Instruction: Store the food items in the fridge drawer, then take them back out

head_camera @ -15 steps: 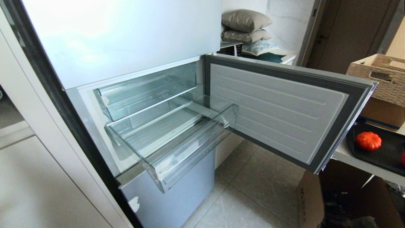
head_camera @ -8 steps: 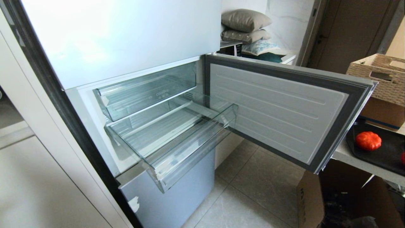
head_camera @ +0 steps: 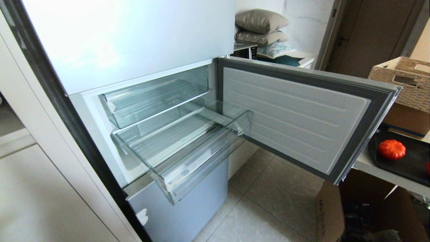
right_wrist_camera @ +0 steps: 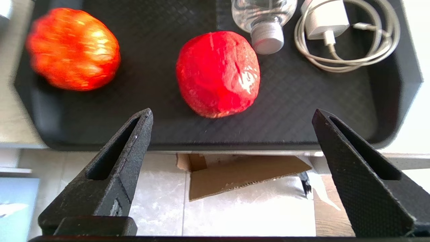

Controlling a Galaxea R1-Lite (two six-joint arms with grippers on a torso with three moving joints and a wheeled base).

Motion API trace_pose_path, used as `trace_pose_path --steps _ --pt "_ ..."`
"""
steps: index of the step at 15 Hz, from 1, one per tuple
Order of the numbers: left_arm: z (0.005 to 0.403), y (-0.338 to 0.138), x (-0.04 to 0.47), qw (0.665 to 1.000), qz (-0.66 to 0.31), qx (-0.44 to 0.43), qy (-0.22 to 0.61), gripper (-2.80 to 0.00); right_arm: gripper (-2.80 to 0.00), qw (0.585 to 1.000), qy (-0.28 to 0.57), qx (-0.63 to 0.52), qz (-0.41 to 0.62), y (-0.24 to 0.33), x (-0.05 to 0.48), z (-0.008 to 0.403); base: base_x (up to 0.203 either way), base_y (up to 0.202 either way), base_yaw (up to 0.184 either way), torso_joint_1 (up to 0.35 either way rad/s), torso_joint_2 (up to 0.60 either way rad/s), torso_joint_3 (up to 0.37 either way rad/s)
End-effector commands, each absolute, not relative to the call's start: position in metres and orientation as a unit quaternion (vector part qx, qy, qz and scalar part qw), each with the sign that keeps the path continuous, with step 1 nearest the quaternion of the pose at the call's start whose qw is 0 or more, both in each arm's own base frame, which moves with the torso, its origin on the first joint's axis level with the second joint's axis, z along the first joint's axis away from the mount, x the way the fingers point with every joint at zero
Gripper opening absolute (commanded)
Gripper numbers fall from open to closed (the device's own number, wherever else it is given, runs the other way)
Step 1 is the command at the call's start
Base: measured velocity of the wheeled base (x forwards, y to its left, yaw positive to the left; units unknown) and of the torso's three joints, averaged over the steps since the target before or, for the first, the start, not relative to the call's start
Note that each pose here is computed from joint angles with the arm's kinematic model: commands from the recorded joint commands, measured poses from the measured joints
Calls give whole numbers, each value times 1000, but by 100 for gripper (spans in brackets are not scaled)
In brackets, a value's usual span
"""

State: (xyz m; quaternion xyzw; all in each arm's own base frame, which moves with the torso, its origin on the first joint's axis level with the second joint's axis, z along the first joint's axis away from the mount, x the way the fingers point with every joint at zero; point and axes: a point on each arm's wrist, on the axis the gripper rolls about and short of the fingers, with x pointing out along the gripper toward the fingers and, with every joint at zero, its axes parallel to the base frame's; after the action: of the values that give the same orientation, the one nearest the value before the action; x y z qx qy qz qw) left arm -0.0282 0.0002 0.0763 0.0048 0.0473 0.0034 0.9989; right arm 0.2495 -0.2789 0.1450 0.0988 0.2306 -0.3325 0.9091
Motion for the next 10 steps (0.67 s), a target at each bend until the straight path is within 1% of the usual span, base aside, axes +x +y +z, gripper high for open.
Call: trace_pose_path --steps 1,10 --pt "76 0 -28 999 4 5 48 -280 0 908 243 103 -326 -288 263 129 0 0 0 0 0 0" --pt "76 0 -28 999 4 5 48 -280 0 906 239 98 -336 -311 288 113 0 0 0 0 0 0"
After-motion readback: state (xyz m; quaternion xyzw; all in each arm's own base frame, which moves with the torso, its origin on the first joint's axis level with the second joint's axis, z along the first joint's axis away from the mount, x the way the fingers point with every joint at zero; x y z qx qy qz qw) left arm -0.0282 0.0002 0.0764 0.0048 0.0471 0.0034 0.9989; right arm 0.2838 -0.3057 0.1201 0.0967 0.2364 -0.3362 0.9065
